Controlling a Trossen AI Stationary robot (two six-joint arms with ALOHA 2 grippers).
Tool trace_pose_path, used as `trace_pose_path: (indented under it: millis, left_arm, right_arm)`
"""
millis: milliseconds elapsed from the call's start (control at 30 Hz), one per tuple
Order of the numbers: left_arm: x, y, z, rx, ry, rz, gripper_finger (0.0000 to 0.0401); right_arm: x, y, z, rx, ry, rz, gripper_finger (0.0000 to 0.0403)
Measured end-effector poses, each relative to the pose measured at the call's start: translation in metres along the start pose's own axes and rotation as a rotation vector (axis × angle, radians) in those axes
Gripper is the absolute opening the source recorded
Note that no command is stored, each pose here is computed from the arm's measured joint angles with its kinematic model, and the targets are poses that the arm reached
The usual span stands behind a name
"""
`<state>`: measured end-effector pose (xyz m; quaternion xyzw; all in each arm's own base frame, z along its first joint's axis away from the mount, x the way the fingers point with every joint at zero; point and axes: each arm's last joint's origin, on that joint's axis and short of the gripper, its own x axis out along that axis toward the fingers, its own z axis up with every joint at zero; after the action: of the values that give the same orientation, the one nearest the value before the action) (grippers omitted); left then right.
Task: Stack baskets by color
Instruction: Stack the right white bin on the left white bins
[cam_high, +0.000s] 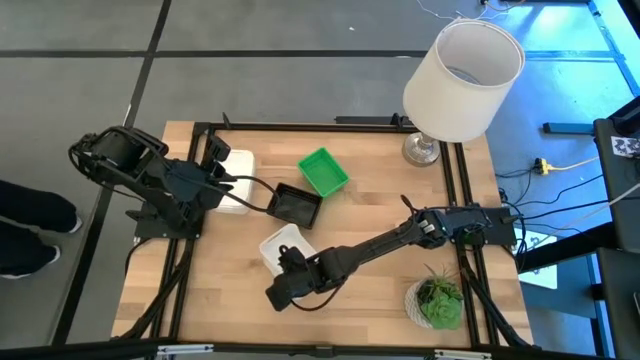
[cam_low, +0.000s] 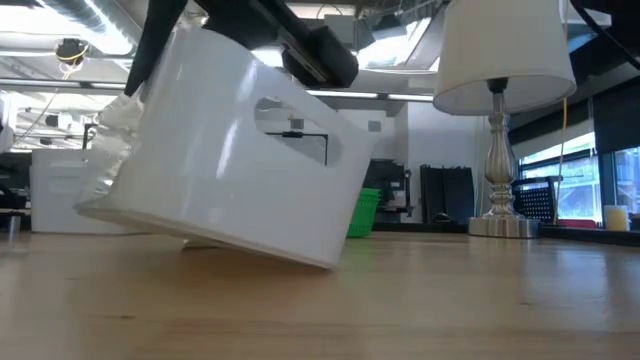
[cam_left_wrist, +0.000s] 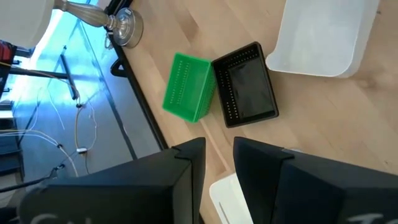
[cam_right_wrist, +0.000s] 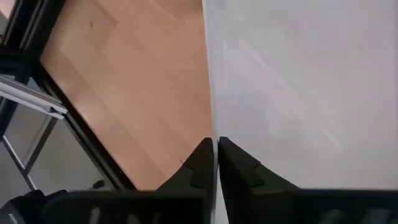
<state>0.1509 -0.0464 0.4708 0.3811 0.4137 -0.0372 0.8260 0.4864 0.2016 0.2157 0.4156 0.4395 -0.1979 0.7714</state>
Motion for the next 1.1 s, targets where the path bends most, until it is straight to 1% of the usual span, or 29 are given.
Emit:
trace_pose_path:
  millis: [100,200,300,400,500,567,733,800,867,967,1100]
  left_arm:
    - [0.0,0.0,0.0,0.0,0.0,0.0,0.0076]
    - [0.0,0.0,0.0,0.0,0.0,0.0,0.0076]
    - [0.0,0.0,0.0,0.0,0.0,0.0,0.0076]
    - [0.0,0.0,0.0,0.003,0.0,0.0,0.0076]
    - [0.0,0.0,0.0,0.053,-0.007,-0.012,0.0076]
    - [-0.002,-0.002,-0.001,0.08,-0.04,-0.067,0.0076]
    - [-0.006,-0.007,-0.001,0.09,-0.159,-0.273,0.0076]
    - [-0.006,-0.009,0.001,0.077,-0.189,-0.342,0.0076]
    - [-0.007,-0.011,0.001,0.04,-0.211,-0.4,0.0076]
    - [-0.003,-0.014,0.003,-0.006,-0.216,-0.455,0.0076]
    - [0.015,-0.024,0.01,-0.015,-0.221,-0.516,0.0076]
  right_arm:
    - [0.001,-0.001,0.0,-0.036,-0.016,-0.01,0.0034]
    - [0.001,0.001,0.001,-0.062,-0.028,0.003,0.005]
    - [0.001,0.0,0.002,-0.071,-0.029,0.001,0.0068]
    - [-0.002,0.002,0.004,-0.124,-0.034,0.008,0.0074]
    - [-0.013,0.007,0.008,-0.188,-0.057,0.043,0.0073]
    - [-0.023,0.009,0.01,-0.217,-0.066,0.06,0.0073]
    - [-0.048,0.013,0.011,-0.295,-0.073,0.075,0.0074]
    - [-0.063,0.012,0.011,-0.324,-0.096,0.047,0.0074]
    - [-0.079,0.009,0.011,-0.369,-0.117,-0.003,0.0074]
    - [-0.103,0.004,0.011,-0.429,-0.143,-0.061,0.0074]
    - [-0.143,0.001,0.015,-0.499,-0.211,-0.071,0.0074]
